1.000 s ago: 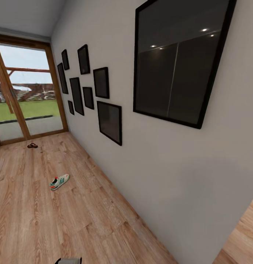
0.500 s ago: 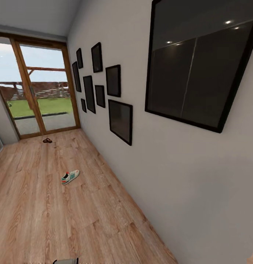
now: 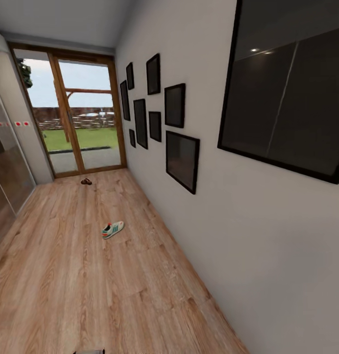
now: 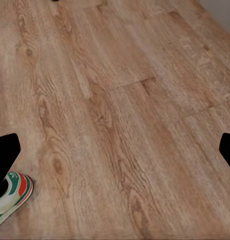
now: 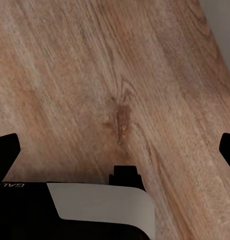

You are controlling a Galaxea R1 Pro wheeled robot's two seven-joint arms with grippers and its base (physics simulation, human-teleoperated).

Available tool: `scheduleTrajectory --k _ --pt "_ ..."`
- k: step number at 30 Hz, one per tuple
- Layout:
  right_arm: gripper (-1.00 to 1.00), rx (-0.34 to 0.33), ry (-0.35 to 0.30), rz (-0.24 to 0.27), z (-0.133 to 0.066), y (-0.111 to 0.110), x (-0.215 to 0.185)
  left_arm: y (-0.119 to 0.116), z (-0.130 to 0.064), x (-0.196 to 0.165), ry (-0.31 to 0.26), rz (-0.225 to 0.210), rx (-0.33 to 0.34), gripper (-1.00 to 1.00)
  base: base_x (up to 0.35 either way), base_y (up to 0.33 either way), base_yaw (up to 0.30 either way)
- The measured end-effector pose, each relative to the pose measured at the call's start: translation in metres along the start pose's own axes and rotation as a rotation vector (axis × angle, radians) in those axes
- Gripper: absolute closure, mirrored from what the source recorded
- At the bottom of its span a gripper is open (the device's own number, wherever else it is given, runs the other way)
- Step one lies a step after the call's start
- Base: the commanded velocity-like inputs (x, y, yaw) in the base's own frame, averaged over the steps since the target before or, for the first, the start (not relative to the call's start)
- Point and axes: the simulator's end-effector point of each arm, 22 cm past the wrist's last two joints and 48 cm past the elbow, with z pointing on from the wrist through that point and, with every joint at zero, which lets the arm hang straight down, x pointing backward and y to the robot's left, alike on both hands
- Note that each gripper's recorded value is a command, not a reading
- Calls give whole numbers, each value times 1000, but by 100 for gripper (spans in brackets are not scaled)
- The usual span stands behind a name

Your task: Pick up the two gym shoes and the two sandals from the corridor floor and place them onto the hallstand (shoe rack) in the corridor, making sure they are on the rack and not on the floor. Arrange them so the two gym shoes are next to each other and the two sandals are next to each other.

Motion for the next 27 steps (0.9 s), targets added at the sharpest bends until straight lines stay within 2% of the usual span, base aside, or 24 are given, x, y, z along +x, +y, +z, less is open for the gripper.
scheduleTrajectory --k 27 --pt "-100 2 25 0 2 -1 10 0 -1 16 36 3 1 -100 0 0 256"
